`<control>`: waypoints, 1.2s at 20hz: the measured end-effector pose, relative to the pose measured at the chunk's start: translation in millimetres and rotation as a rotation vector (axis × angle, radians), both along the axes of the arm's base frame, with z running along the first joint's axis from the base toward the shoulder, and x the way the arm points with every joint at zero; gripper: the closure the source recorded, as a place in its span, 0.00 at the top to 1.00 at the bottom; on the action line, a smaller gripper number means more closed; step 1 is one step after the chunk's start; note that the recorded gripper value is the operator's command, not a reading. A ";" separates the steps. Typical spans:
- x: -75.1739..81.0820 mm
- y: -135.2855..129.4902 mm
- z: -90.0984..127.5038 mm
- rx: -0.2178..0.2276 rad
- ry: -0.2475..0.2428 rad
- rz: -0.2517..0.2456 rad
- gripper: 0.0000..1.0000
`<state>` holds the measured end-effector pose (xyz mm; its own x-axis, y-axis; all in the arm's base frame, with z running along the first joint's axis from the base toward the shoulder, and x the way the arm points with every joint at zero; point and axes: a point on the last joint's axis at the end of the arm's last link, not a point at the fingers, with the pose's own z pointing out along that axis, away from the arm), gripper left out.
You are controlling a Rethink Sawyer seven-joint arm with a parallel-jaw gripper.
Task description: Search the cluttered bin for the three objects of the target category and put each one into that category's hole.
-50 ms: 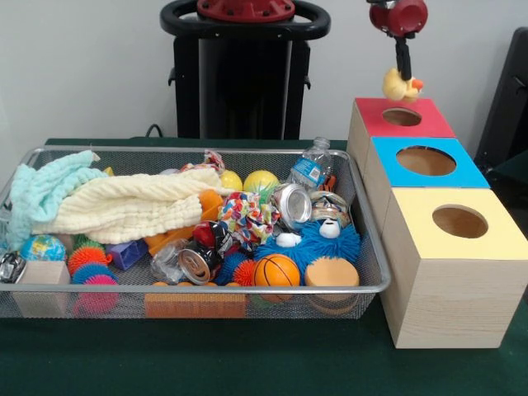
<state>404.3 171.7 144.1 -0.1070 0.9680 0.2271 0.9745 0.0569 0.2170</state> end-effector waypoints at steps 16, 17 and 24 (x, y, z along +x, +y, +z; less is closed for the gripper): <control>23.6 -23.5 -6.1 0.024 0.002 -0.070 0.00; 24.2 -20.0 -6.6 0.026 0.001 -0.063 0.00; 27.3 9.7 -10.2 0.036 -0.003 -0.006 0.00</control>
